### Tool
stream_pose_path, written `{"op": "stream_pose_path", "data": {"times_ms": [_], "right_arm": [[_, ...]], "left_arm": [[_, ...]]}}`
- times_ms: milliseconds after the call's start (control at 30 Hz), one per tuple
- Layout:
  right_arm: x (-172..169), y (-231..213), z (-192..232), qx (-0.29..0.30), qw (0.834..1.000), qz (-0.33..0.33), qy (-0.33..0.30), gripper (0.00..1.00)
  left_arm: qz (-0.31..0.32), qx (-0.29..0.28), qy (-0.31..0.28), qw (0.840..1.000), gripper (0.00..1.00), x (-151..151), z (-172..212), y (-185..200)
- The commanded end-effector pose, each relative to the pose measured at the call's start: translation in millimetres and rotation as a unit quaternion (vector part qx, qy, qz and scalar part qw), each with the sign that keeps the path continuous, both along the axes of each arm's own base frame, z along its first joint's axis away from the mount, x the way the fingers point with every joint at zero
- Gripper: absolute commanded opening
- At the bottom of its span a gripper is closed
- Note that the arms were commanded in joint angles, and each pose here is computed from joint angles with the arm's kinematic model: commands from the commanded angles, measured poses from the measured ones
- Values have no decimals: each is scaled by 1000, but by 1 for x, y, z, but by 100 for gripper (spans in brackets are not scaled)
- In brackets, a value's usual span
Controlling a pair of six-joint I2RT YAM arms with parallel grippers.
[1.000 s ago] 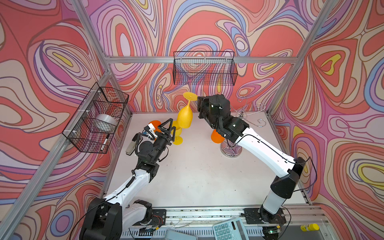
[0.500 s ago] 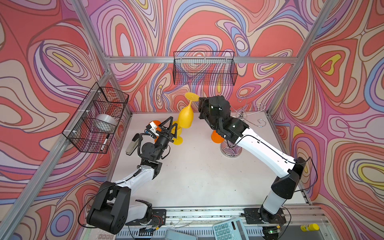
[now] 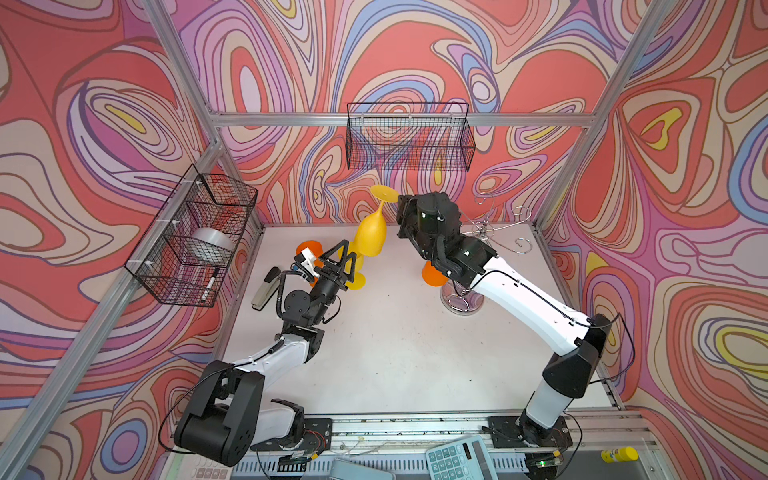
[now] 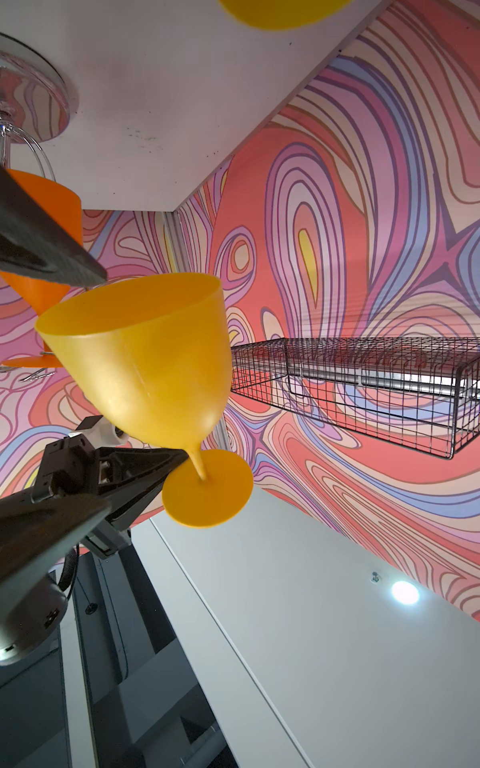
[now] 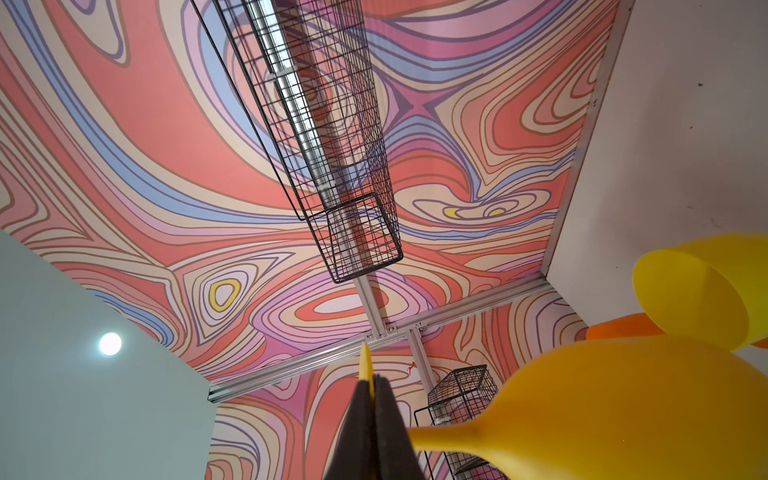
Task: Take the wine glass off the wine glass rack
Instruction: 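Close the left gripper on the yellow glass bowl held by the right gripper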
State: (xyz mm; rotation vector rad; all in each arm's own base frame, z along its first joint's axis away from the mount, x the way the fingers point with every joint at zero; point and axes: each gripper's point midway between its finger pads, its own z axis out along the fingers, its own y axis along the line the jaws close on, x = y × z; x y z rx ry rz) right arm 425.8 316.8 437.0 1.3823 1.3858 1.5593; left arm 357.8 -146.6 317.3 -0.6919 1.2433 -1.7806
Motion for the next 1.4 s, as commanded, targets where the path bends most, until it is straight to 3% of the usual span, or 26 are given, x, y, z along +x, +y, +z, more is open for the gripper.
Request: {"op": "stream_pose_path", "data": {"times_ms": [0,533,800,1133,1367], "right_arm": [[-7,-7,9,13,1000,-8,-6,0],[-5,-6,2,19,1000,-9,-1,0],[-5,-9,1,21,1000,-14,-2,0],[-1,-7,-3,34,999,-9,-1,0],[1,-6,-3,42,999,-3,-4,0]], "left_arm": [[-11,2,-40,999,79,-7,15,-4],[-30,0,-70,997,68,7,42,-20],[-32,-3,-69,997,50,9,43,-23],[-34,-10,-82,996,39,4,55,-22],[-34,-12,-84,996,24,3,57,-21]]}}
